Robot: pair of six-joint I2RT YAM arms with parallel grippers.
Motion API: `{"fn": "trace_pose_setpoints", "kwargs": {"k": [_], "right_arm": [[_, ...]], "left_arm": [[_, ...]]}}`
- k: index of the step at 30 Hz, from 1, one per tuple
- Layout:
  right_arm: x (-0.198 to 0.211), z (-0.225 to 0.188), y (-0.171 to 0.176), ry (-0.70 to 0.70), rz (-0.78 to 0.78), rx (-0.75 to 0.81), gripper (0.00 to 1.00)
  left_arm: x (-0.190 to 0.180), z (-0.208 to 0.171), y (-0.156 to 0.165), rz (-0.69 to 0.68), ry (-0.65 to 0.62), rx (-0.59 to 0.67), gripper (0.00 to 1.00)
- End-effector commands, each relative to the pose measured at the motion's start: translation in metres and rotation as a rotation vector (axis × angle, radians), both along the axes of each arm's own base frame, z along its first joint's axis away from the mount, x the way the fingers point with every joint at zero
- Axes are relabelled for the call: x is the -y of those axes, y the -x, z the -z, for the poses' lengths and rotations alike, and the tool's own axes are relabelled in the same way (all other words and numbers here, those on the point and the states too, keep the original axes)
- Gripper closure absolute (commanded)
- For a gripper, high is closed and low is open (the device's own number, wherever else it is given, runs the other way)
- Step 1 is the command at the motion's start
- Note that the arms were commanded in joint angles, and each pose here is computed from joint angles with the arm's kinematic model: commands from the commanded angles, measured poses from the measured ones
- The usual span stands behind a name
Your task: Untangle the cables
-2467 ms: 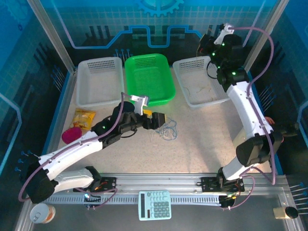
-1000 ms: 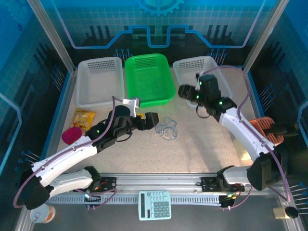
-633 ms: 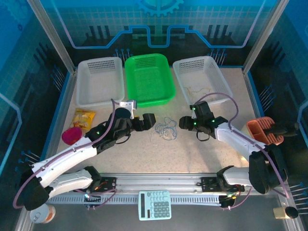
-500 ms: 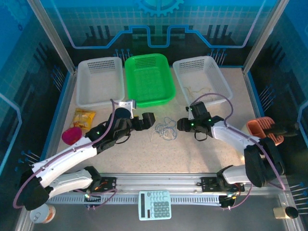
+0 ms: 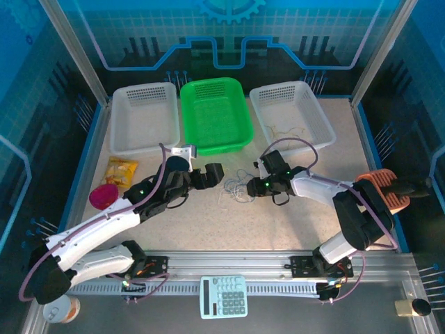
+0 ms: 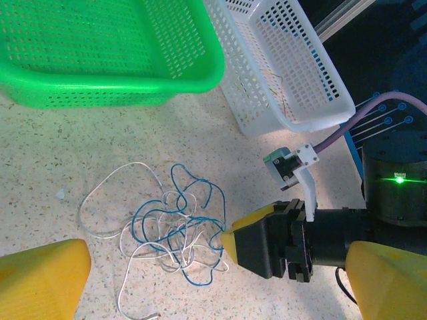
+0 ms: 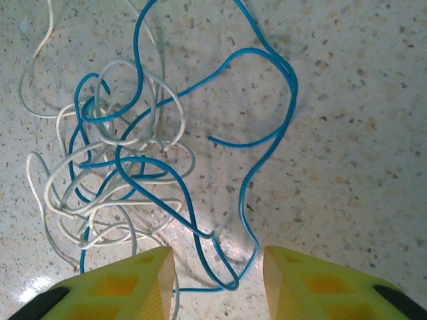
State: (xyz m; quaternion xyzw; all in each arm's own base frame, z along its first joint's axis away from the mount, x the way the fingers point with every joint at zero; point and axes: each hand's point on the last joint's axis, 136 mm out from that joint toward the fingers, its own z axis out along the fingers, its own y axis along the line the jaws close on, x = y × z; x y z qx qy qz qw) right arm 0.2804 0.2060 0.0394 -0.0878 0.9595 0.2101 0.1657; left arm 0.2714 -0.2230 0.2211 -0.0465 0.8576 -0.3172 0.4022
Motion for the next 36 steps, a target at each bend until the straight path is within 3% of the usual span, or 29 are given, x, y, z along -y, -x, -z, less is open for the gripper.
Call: {"fn": "trace_pose_setpoints", "kwargs": {"k": [1, 5, 10, 17, 25, 36], "right_arm": [[-0.009, -0.004, -0.009, -0.005, -0.026, 0.028, 0.63], [-0.010, -0.002, -0.012, 0.006, -0.034, 0.024, 0.75], [-0.011, -0.018, -0.011, -0.007, -0.054, 0.045, 1.00], [-0.015, -0.072, -0.004, -0.091, -0.079, 0.126, 1.00], [-0.034, -0.153, 0.003, -0.293, -0.120, 0.247, 1.00], [-0.033, -0.206, 0.013, -0.392, -0.124, 0.341, 1.00]], "left_arm": [[0.004, -0.008, -0.002, 0.011, 0.013, 0.010, 0.01], [0.006, -0.009, -0.001, 0.019, 0.019, 0.008, 0.01], [0.006, -0.011, -0.001, 0.020, 0.023, 0.007, 0.01], [0.004, -0.005, -0.001, 0.012, 0.019, 0.004, 0.01], [0.008, 0.012, 0.000, 0.028, 0.003, -0.035, 0.01], [0.015, -0.004, -0.001, 0.049, 0.054, -0.025, 0.01]]}}
